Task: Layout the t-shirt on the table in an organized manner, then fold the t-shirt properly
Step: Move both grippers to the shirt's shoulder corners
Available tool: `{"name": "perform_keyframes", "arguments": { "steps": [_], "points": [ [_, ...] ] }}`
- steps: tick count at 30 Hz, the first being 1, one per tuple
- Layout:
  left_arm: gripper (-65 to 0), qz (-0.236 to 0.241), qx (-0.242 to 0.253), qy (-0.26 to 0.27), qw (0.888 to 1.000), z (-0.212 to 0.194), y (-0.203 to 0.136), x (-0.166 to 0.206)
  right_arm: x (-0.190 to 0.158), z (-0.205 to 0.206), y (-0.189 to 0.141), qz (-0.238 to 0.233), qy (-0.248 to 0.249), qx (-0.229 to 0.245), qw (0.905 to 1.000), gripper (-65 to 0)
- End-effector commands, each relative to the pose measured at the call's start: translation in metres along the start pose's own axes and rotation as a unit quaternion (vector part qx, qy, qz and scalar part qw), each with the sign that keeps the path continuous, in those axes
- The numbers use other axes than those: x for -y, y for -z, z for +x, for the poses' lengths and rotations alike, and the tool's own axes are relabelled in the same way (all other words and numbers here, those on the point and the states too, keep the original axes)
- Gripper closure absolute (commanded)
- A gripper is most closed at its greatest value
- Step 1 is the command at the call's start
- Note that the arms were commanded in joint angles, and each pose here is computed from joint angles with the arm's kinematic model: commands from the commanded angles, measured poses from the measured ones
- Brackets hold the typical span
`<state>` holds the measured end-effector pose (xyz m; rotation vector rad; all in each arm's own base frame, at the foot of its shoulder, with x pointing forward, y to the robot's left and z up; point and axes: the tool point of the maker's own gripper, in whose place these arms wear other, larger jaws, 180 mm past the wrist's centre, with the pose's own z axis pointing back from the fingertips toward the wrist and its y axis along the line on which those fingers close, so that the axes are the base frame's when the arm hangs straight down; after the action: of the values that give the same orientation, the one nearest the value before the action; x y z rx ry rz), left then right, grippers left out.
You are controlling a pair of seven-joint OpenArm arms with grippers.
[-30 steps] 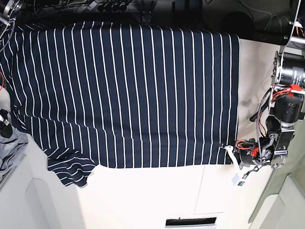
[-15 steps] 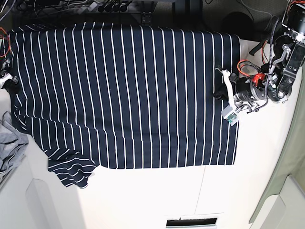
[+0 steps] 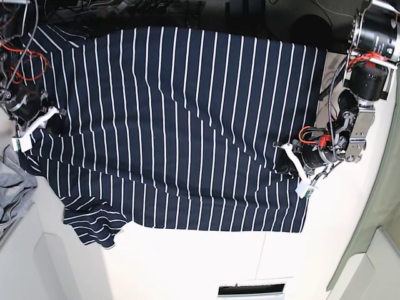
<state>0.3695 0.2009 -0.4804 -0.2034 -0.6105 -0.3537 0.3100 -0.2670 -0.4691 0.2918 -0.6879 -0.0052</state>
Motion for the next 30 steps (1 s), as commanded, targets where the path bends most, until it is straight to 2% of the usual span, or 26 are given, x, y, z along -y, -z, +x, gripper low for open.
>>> {"name": "perform_keyframes", "arguments": {
  "steps": [1, 7, 13, 14, 18, 20, 22, 26, 30],
  "points": [
    [0.0, 0.063, -0.068, 0.014, 0.996, -0.023, -0.007, -0.036, 0.001, 0.015, 0.005, -0.007, -0.008, 0.003, 0.9999, 0.0],
    [0.0, 0.133, -0.034, 0.018, 0.99, 0.036, -0.017, -0.084, -0.006, 0.077, 0.021, -0.009, -0.002, 0.052, 0.9986, 0.0],
    [0.0, 0.141, -0.017, 0.018, 0.99, 0.071, -0.029, -0.097, -0.014, 0.13, 0.019, -0.002, -0.015, 0.091, 0.9958, 0.0],
    [0.0, 0.132, -0.02, 0.016, 0.991, 0.072, -0.03, -0.095, -0.014, 0.133, 0.018, -0.002, -0.016, 0.086, 0.9962, 0.0],
    [0.0, 0.045, 0.001, -0.004, 0.999, 0.083, -0.043, -0.074, -0.015, 0.125, 0.01, 0.002, -0.014, 0.044, 0.999, 0.0],
    [-0.8, 0.016, 0.015, -0.008, 1.0, 0.086, -0.056, -0.068, -0.015, 0.12, -0.003, 0.009, -0.006, 0.045, 0.9989, 0.0],
    [-5.6, -0.009, 0.024, -0.001, 1.0, 0.082, -0.071, -0.062, -0.011, 0.116, -0.023, 0.01, -0.006, 0.061, 0.9981, 0.0],
    [-17.5, -0.053, -0.002, 0.018, 0.998, 0.043, -0.097, -0.048, 0.0, 0.09, -0.064, -0.009, -0.01, 0.066, 0.9978, 0.0],
    [-19.9, -0.08, -0.024, -0.014, 0.996, 0.003, -0.117, -0.037, 0.013, 0.053, -0.097, -0.02, 0.003, 0.057, 0.9982, 0.0]
  ]
}}
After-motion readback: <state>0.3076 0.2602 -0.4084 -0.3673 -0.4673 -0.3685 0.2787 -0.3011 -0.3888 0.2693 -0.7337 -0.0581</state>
